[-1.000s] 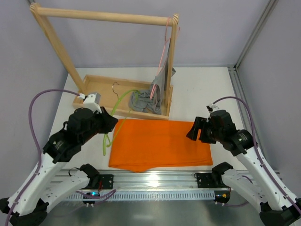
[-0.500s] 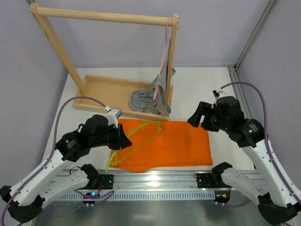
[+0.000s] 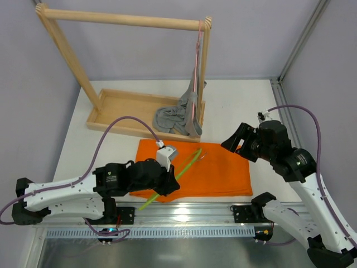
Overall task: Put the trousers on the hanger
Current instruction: Pass the hanger from the left arm to the right
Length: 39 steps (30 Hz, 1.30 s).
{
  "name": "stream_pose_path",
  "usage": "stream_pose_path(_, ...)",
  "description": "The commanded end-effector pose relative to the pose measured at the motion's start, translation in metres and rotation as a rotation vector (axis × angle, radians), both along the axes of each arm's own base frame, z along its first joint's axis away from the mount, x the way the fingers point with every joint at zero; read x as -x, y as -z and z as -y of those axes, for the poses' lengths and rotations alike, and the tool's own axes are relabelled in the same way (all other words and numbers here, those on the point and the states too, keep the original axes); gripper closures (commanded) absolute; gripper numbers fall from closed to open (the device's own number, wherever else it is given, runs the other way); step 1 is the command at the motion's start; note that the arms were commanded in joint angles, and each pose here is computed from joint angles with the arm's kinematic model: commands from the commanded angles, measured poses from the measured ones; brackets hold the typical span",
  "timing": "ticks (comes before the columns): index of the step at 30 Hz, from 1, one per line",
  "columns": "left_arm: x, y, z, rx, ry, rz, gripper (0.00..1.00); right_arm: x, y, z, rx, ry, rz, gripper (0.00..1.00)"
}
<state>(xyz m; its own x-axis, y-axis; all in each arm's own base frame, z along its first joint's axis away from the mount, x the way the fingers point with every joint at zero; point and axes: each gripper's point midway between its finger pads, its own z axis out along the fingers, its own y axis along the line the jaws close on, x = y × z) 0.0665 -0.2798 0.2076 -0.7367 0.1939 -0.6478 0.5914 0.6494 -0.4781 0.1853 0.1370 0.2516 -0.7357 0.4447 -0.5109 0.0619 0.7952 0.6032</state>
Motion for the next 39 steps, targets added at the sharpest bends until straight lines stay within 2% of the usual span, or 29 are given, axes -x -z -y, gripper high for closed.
stream_pose_path(1,-0.028,-0.055,0.032,0.176,-0.111,0.144,1.0,-0.001,-0.023,-0.008,-0.066,-0.008,0.046,0.24)
stream_pose_path(9,-0.048,-0.093,0.052,0.261,-0.197,0.231,1.0,0.01,-0.05,-0.004,-0.128,-0.005,0.139,0.24)
stream_pose_path(15,-0.047,-0.109,0.072,0.255,-0.153,0.244,1.0,0.016,-0.065,-0.006,-0.164,-0.028,0.177,0.24)
stream_pose_path(25,-0.073,-0.119,0.111,0.253,-0.218,0.357,1.0,0.005,-0.091,-0.017,-0.317,-0.017,0.31,0.23)
stream_pose_path(33,-0.08,-0.117,0.136,0.255,-0.235,0.393,1.0,-0.021,-0.071,-0.017,-0.3,0.073,0.271,0.28)
stream_pose_path(39,-0.085,-0.111,0.145,0.229,-0.23,0.423,1.0,-0.034,-0.06,-0.025,-0.304,0.076,0.248,0.34)
